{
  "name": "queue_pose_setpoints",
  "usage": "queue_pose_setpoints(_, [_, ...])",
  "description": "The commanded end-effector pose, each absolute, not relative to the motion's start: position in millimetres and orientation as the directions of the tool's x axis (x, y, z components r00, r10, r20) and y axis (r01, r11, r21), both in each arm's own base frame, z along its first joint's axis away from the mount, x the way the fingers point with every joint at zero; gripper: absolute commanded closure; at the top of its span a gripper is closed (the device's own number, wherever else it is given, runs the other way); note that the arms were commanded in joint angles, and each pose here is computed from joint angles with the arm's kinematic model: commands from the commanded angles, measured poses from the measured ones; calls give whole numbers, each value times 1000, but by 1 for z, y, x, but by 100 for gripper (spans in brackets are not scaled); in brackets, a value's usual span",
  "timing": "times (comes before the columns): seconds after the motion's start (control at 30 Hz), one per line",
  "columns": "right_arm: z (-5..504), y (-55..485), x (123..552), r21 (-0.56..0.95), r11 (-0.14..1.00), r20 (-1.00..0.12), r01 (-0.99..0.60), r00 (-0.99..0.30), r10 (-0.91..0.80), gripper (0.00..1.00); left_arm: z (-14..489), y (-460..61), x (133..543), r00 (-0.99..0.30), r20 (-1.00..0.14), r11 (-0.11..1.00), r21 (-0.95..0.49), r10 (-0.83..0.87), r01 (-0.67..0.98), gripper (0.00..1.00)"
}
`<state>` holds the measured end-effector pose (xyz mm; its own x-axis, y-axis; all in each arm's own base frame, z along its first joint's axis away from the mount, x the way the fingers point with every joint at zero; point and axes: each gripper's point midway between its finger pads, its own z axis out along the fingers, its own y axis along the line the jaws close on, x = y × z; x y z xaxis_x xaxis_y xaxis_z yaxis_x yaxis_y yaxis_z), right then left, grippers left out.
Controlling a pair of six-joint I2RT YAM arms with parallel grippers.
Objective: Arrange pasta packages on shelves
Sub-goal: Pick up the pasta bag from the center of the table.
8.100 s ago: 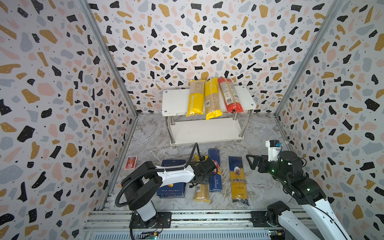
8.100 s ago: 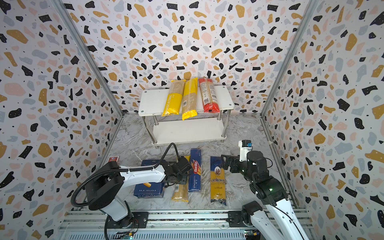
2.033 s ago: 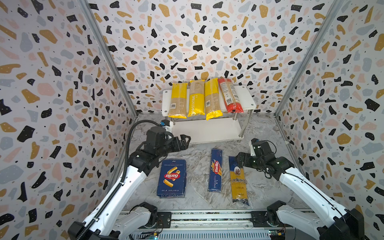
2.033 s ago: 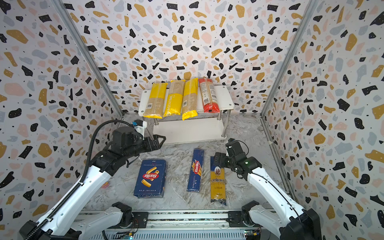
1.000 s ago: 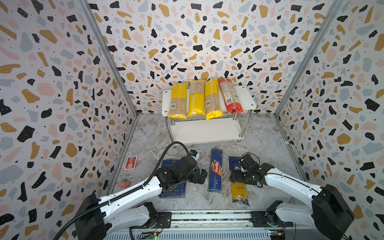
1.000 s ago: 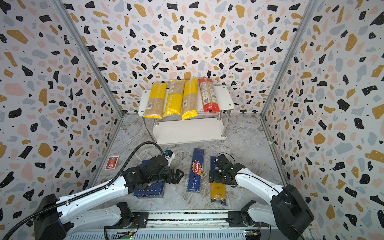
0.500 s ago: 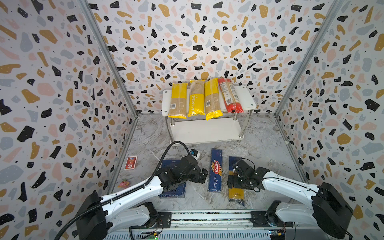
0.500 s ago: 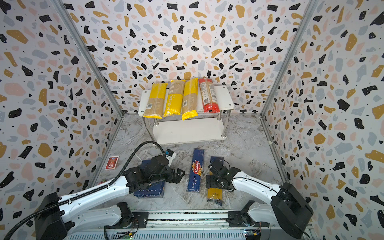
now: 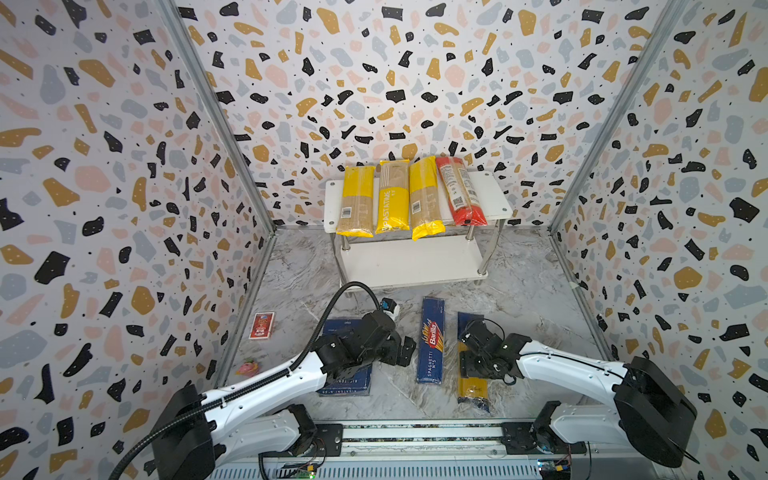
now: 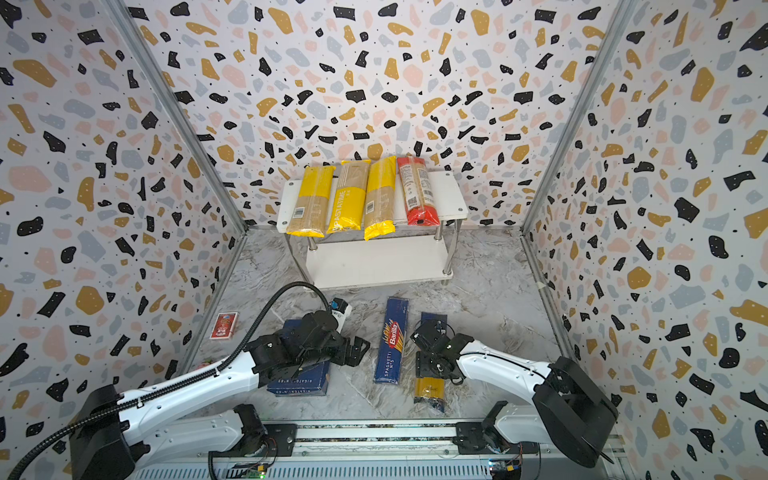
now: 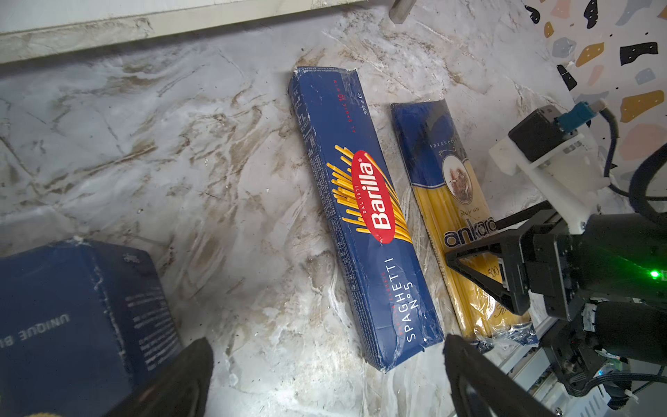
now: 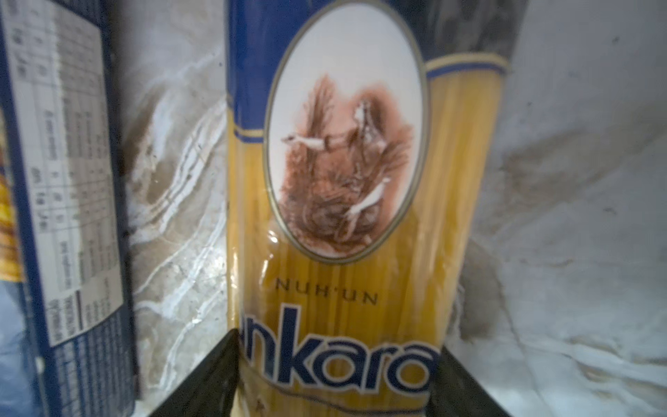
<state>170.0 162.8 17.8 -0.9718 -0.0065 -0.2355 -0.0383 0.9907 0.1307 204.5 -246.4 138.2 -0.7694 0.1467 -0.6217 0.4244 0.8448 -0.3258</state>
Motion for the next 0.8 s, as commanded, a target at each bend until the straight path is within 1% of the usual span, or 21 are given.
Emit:
queue_pose_setpoints(0.0, [-10, 145, 138, 66, 997, -102, -28, -995, -21, 45, 146, -249, 208, -744, -651, 839, -316, 147, 443, 1])
queue_pose_setpoints(0.07, [-11, 145, 136, 72, 997, -99, -29, -995, -22, 58, 144, -247, 209, -744, -650, 848, -302, 152, 437, 1])
queue_pose_setpoints(0.13, [-6, 147, 136, 88, 996, -113, -30, -993, -20, 68, 144, -247, 211, -748, -646, 854, -294, 154, 430, 1])
queue_pose_setpoints(0.2, [2, 149, 138, 114, 993, -137, -32, -990, -16, 70, 145, -249, 211, -754, -637, 853, -295, 161, 431, 0])
queue_pose_setpoints(0.27, [16, 153, 144, 143, 989, -178, -38, -984, -12, 75, 147, -252, 211, -753, -639, 846, -307, 155, 436, 1])
queue_pose_setpoints(0.4, [48, 158, 159, 180, 982, -278, -59, -961, -6, 76, 152, -254, 212, -749, -647, 840, -322, 142, 437, 1])
queue_pose_setpoints(0.57, [88, 166, 178, 240, 966, -389, -91, -921, 10, 77, 153, -250, 216, -741, -655, 856, -293, 146, 427, 0])
queue_pose_setpoints(0.67, [105, 170, 190, 275, 956, -443, -105, -896, 29, 79, 153, -247, 221, -735, -661, 873, -262, 148, 411, 1])
queue_pose_setpoints(0.77, [116, 173, 199, 307, 944, -472, -124, -881, 38, 79, 156, -249, 224, -736, -661, 876, -258, 147, 407, 1])
